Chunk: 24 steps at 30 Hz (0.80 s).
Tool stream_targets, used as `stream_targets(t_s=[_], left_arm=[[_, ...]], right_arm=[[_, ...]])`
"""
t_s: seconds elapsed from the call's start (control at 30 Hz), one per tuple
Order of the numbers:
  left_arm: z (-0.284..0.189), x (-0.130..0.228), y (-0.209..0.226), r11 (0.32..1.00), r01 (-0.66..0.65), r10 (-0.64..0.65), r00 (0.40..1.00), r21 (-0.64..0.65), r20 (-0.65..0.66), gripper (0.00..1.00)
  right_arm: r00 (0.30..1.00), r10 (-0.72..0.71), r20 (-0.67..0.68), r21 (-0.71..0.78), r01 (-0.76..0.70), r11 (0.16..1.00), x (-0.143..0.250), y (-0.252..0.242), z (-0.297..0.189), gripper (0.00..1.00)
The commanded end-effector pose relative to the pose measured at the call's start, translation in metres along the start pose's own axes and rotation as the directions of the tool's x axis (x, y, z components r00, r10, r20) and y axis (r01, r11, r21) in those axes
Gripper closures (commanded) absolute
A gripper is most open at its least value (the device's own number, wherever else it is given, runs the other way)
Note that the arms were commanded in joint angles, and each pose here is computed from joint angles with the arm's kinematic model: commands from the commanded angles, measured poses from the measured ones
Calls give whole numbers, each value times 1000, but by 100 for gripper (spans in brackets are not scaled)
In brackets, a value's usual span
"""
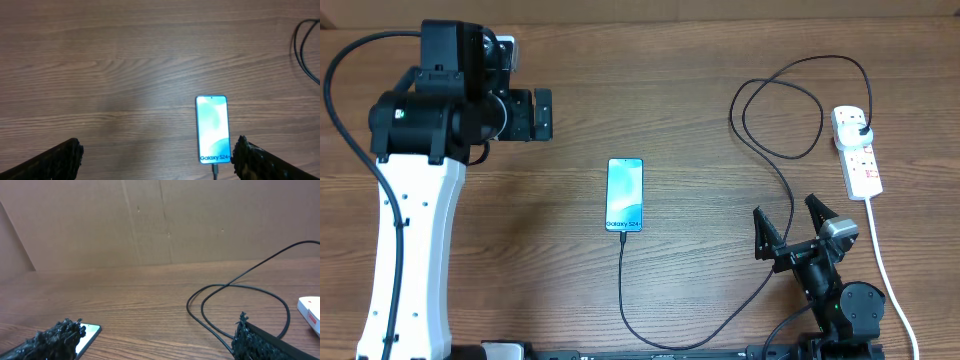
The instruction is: Plug charger to phone and switch on socket
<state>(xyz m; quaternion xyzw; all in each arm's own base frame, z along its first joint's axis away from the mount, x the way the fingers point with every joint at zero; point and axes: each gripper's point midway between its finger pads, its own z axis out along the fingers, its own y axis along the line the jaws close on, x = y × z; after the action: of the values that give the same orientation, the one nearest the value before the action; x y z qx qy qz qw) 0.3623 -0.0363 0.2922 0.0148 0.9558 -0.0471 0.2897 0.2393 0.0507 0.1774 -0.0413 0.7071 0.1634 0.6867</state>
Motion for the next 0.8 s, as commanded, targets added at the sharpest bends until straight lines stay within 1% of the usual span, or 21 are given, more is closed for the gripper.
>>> stream_targets(t_s=[0.0,0.07,0.33,0.5,0.63,0.77], left_arm=[[-20,16,5,999,-31,32,999,-41,33,0],[-22,25,11,997,-39,43,998,-66,54,1],[-18,57,12,997,-39,51,976,-60,212,0],[-5,81,6,998,-55,55,953,-7,297,0],[4,91,-1,996,-77,57,915,33,400,0],[10,99,-2,995,-91,58,858,42,510,0]], right_arm=[[1000,-2,4,-10,2,1000,2,2,0,0],[1000,-3,4,-10,3,1000,2,2,0,0],[1000,-3,4,-10,3,1000,2,2,0,0],[1000,-3,3,-10,3,1000,2,2,0,0],[1000,-3,4,-10,3,1000,2,2,0,0],[1000,-3,4,-10,3,1000,2,2,0,0]])
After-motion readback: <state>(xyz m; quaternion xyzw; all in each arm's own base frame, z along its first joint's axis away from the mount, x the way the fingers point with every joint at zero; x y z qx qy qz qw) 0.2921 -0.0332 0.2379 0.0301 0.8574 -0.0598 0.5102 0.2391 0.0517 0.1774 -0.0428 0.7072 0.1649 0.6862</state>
